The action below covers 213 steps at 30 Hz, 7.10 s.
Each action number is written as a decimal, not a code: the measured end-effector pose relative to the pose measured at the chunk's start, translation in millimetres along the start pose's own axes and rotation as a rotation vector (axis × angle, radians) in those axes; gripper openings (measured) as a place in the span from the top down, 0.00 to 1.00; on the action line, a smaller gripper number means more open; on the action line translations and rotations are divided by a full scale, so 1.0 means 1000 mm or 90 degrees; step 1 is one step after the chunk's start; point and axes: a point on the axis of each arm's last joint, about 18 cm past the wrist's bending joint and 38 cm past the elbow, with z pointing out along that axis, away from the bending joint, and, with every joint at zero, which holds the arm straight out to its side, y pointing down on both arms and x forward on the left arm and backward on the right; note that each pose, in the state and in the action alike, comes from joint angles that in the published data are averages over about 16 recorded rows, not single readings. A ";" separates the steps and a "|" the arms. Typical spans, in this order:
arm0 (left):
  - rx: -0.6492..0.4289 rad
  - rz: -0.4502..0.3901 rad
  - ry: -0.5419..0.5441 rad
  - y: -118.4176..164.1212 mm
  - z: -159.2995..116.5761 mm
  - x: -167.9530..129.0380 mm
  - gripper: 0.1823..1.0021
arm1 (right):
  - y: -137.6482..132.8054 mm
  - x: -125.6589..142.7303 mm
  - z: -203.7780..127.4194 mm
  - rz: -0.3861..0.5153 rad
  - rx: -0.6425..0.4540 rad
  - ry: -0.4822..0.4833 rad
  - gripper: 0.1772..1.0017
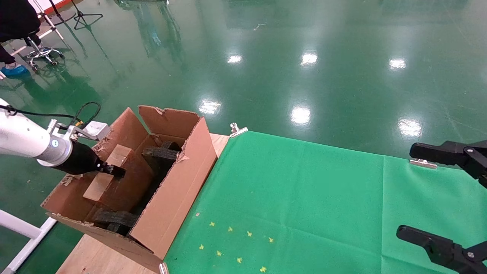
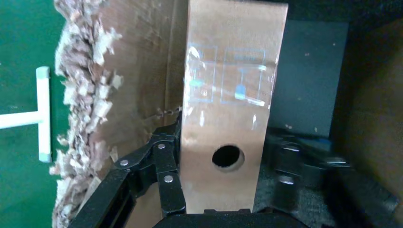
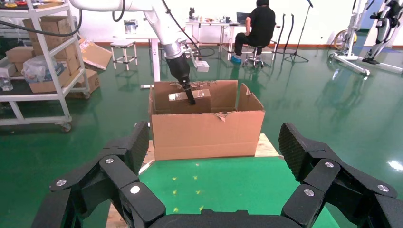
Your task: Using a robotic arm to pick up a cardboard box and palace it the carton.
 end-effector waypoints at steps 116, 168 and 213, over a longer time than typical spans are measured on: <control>0.703 0.555 0.806 0.048 -0.202 0.247 0.00 | 0.000 0.000 0.000 0.000 0.000 0.001 0.00; 0.685 0.551 0.794 0.043 -0.196 0.247 0.00 | 0.000 0.000 0.000 0.000 0.000 0.001 0.00; 0.685 0.551 0.794 0.043 -0.196 0.247 0.00 | 0.000 0.000 0.000 0.000 0.000 0.001 0.00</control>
